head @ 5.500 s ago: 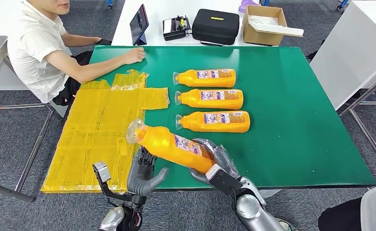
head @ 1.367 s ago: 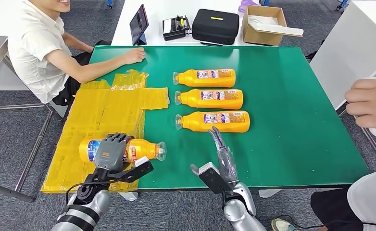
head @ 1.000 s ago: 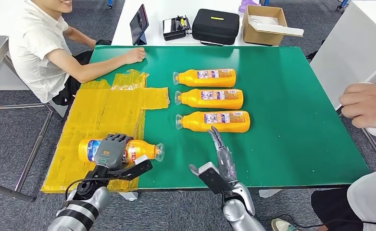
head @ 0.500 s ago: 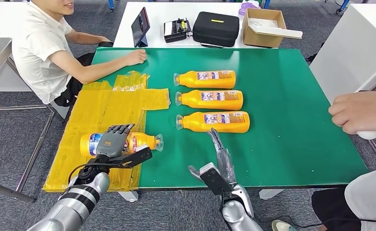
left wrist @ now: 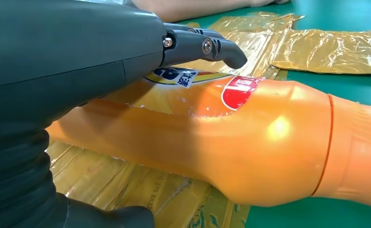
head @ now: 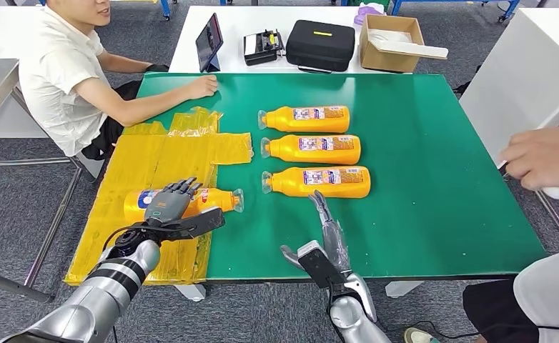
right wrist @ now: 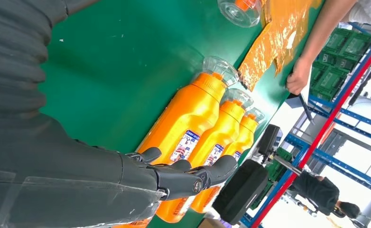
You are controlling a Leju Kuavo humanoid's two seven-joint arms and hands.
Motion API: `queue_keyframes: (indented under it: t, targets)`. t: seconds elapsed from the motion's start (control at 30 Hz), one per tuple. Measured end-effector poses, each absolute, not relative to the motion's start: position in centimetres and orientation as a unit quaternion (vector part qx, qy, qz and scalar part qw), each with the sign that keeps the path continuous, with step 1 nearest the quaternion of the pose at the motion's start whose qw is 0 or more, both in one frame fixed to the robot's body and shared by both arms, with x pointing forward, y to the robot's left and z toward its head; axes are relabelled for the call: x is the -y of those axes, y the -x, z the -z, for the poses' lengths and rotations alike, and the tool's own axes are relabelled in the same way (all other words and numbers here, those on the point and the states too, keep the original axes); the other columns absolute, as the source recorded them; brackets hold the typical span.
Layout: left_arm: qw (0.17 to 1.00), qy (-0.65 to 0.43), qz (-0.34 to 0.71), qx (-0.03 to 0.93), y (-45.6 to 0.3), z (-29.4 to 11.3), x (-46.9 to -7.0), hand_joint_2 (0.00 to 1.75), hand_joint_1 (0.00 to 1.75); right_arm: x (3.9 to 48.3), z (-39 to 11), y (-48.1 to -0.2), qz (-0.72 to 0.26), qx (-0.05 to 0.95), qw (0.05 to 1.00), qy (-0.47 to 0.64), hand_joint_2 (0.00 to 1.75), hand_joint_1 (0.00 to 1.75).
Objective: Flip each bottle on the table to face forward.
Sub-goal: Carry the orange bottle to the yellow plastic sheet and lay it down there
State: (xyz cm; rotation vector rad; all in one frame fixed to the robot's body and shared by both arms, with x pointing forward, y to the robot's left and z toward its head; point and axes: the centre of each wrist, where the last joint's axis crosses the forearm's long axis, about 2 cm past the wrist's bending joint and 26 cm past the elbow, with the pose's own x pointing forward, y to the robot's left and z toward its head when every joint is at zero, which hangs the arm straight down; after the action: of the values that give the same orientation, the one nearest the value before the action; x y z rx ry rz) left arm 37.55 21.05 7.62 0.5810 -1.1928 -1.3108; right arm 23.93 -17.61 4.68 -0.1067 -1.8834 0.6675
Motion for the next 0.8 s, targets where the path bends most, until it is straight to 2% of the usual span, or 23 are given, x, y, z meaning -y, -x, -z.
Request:
queue_keyframes:
  t: [0.37,0.57,0.8]
  targets:
    - [0.591,-0.215,0.542,0.557,-37.3,-7.4,-21.0,1.75,0.0,17.7,-4.3,-23.8,-0.277,0.791,0.543,0.043,1.75,0.0]
    - [0.581,-0.173,0.501,0.617,-35.7,-7.0,-19.5,1.75,0.0,17.7,-4.2,-23.6,-0.275,0.792,0.543,0.048,1.75,0.0]
    - [0.576,-0.157,0.478,0.644,-34.3,-7.0,-18.4,1.75,0.0,17.8,-3.9,-23.2,-0.274,0.79,0.547,0.048,1.75,0.0]
